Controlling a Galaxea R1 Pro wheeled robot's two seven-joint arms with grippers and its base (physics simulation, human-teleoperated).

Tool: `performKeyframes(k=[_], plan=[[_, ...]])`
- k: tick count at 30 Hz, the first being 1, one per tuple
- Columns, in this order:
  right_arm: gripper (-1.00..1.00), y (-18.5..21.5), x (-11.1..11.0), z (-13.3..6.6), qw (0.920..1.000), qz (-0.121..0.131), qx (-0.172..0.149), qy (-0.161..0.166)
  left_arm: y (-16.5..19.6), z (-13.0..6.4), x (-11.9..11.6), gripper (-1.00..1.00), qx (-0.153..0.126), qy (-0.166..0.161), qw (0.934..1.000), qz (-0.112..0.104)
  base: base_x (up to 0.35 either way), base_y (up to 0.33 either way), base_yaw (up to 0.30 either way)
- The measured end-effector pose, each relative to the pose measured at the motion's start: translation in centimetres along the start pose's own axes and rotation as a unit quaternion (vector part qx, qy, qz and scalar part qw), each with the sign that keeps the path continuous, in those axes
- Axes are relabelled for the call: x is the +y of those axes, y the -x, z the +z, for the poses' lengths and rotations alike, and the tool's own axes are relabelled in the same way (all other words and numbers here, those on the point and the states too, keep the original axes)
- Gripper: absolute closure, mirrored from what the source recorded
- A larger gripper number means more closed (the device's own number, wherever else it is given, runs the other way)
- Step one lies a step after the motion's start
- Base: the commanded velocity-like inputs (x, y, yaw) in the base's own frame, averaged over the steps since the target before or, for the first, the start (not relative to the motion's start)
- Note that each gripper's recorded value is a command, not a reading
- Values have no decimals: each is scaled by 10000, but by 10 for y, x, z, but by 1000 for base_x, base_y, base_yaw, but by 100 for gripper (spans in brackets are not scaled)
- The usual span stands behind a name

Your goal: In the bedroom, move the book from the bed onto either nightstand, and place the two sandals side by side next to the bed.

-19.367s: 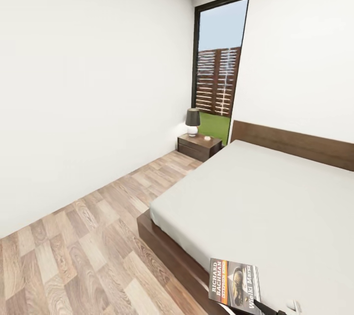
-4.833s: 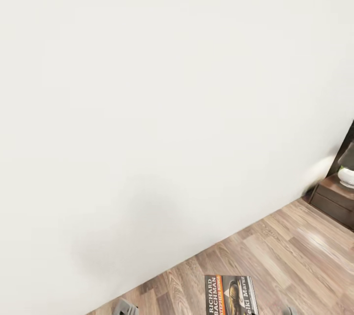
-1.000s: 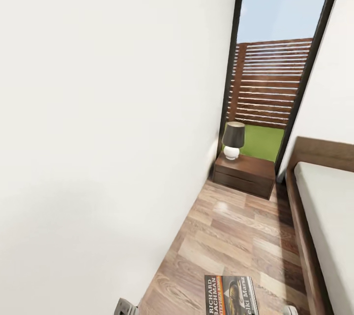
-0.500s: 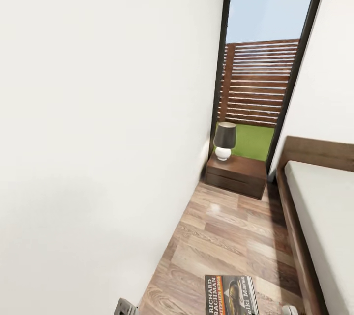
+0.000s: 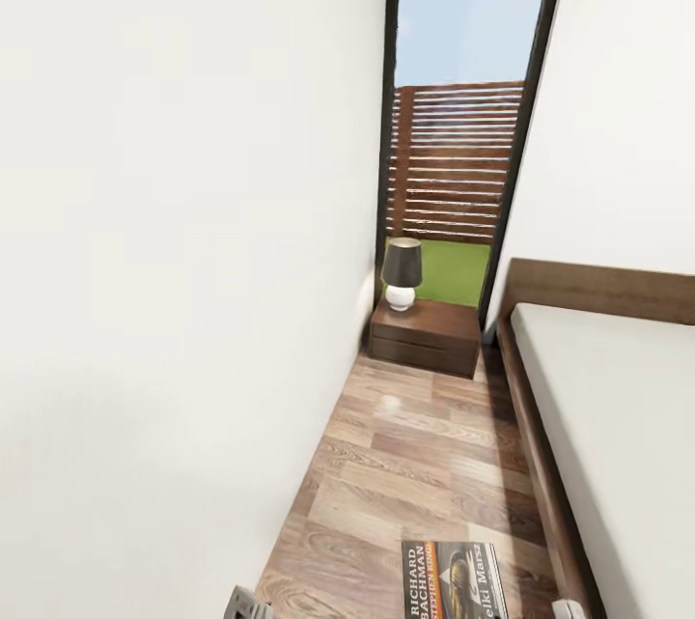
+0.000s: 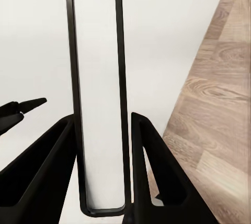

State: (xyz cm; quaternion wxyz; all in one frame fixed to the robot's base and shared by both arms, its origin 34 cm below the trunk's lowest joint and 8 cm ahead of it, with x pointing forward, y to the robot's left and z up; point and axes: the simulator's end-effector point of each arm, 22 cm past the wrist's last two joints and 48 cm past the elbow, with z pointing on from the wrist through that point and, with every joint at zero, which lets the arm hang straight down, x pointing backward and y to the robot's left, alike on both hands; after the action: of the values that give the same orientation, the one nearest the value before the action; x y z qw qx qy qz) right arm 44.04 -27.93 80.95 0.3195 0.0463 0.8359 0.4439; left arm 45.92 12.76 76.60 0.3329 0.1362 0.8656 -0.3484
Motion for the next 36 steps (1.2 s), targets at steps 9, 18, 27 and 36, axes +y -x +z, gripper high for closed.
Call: performKeyframes(k=[9,18,27,36], plan=[[100,0,0,0,10000,-1,8,0,0,0,0,-100,-1,0,10000,1,0,0,-278],[100,-1,0,0,10000,0,10,-1,0,0,0,-100,-1,0,10000,1,0,0,-276],[100,1,0,0,10000,6,-23,-3,0,0,0,-100,-1,0,10000,2,0,31,-79],[100,1,0,0,10000,0,-12,0,0,0,0,-100,-1,0,10000,2,0,171,-34]])
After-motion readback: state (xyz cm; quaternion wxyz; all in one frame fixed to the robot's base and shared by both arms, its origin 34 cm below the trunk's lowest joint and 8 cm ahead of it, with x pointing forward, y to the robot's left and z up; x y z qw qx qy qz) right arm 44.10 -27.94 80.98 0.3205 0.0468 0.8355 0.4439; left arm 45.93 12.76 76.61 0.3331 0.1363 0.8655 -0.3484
